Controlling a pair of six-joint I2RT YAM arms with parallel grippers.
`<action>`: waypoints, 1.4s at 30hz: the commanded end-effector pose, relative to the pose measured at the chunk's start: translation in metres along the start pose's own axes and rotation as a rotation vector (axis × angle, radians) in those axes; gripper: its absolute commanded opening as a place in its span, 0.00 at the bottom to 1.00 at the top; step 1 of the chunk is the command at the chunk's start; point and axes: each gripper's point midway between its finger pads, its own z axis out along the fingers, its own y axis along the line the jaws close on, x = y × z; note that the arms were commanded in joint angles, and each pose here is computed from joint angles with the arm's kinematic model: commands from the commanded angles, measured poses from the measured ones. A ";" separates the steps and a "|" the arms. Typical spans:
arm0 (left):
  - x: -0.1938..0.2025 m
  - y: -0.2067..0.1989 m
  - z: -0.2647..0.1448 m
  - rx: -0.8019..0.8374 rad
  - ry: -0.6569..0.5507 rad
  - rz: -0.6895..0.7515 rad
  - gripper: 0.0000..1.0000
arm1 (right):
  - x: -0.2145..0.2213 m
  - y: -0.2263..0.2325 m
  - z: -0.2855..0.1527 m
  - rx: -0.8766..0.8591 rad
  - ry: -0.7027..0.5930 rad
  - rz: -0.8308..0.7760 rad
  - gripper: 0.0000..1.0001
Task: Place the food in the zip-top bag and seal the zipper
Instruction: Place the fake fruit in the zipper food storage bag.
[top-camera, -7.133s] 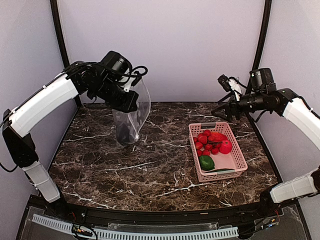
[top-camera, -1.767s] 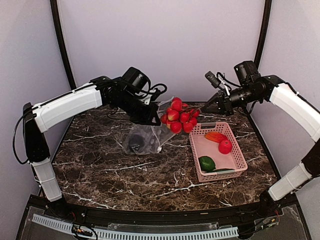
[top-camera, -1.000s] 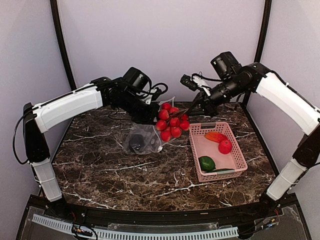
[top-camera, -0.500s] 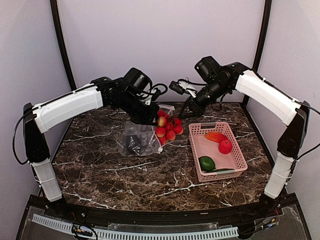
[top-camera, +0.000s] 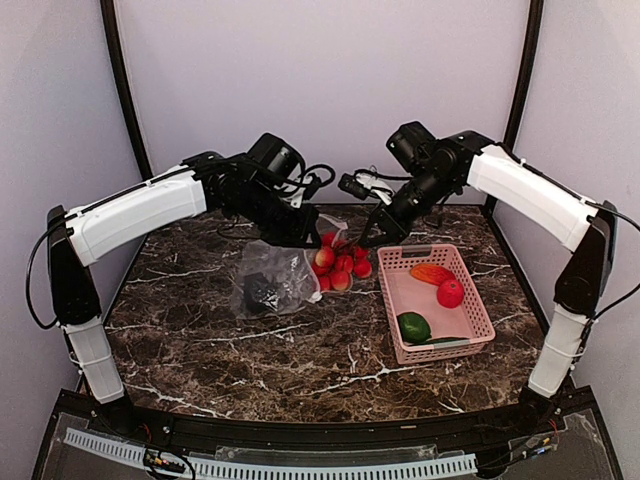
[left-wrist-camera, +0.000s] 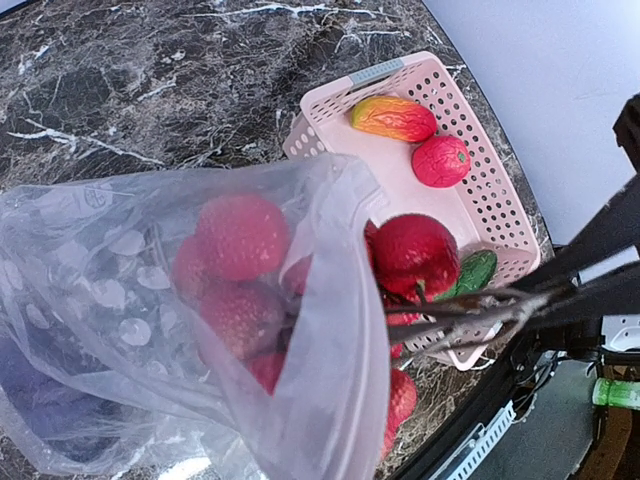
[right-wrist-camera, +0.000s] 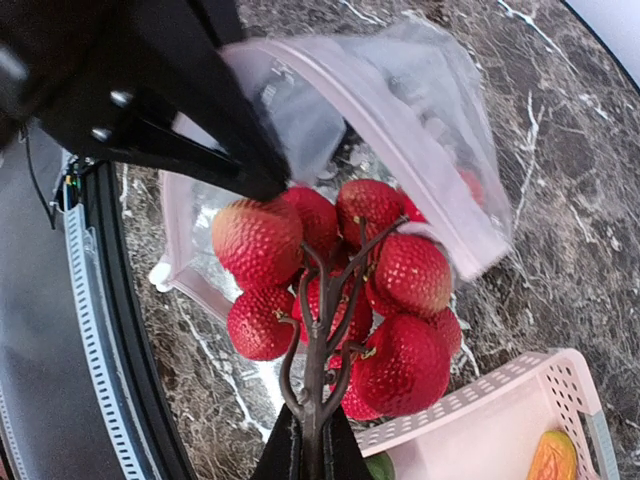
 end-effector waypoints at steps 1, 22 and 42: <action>-0.003 -0.021 0.005 0.069 0.003 0.002 0.01 | -0.039 0.051 -0.026 -0.191 -0.153 -0.083 0.00; -0.011 -0.045 -0.003 0.181 -0.051 -0.034 0.01 | -0.045 0.040 0.042 -0.189 -0.207 -0.067 0.00; 0.004 -0.039 -0.004 0.175 -0.024 -0.056 0.01 | -0.063 -0.052 0.009 0.186 -0.372 0.179 0.13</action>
